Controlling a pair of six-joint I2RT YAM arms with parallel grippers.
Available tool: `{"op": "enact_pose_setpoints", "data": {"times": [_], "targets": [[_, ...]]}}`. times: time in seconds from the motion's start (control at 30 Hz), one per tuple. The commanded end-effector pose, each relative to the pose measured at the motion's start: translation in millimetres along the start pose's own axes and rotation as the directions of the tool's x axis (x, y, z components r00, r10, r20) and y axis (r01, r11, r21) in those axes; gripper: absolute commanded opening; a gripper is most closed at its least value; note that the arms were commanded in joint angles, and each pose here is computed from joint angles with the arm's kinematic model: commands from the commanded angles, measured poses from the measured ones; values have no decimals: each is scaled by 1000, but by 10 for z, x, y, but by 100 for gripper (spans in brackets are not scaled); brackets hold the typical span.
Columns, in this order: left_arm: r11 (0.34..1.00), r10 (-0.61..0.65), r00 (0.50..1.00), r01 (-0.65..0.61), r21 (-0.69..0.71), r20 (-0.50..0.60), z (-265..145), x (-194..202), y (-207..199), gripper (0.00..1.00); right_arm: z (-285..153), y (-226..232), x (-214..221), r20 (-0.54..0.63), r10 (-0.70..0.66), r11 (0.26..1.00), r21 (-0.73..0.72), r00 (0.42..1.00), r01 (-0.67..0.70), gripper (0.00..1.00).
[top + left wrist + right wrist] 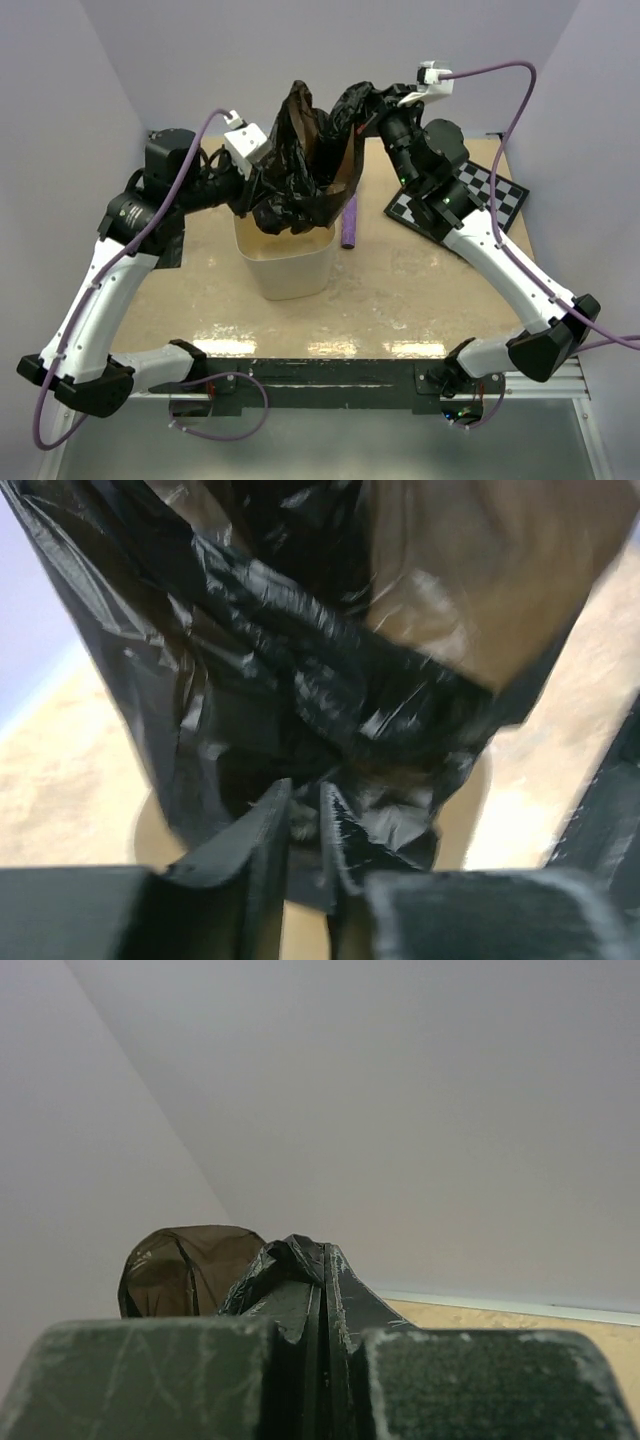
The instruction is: Put the trash bags into the trash bin
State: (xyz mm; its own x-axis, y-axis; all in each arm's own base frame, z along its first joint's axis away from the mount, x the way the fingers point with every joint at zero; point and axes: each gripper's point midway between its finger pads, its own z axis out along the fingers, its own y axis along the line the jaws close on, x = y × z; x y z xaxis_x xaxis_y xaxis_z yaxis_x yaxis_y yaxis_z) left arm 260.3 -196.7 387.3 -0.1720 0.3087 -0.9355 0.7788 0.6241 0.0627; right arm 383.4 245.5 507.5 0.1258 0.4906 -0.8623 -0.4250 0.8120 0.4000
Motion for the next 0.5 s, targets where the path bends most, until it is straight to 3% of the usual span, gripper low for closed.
{"op": "enact_pose_setpoints", "data": {"times": [0.0, 0.07, 0.23, 0.37, 0.47], "targets": [[972, -131, 972, 88, 217, 197, -100, -691, -348, 13, -48, 43, -27, 13, 29, 999, -22, 1000, -28, 0], [957, -159, 968, 103, 271, 195, -43, -735, -396, 0, -45, 38, 17, 9, 28, 999, -25, 1000, -27, 0], [953, -209, 966, 166, 253, 152, 152, -602, -282, 0, -54, 14, 90, -4, 19, 1000, -24, 1000, -19, 0], [955, -241, 966, 220, 200, 88, 236, -390, -198, 13, -70, 12, 30, 9, 21, 1000, -22, 1000, -20, 0], [920, -263, 964, 241, 309, 33, 211, -275, -412, 5, -68, 15, 5, 12, 24, 999, -22, 1000, -24, 0]]}}
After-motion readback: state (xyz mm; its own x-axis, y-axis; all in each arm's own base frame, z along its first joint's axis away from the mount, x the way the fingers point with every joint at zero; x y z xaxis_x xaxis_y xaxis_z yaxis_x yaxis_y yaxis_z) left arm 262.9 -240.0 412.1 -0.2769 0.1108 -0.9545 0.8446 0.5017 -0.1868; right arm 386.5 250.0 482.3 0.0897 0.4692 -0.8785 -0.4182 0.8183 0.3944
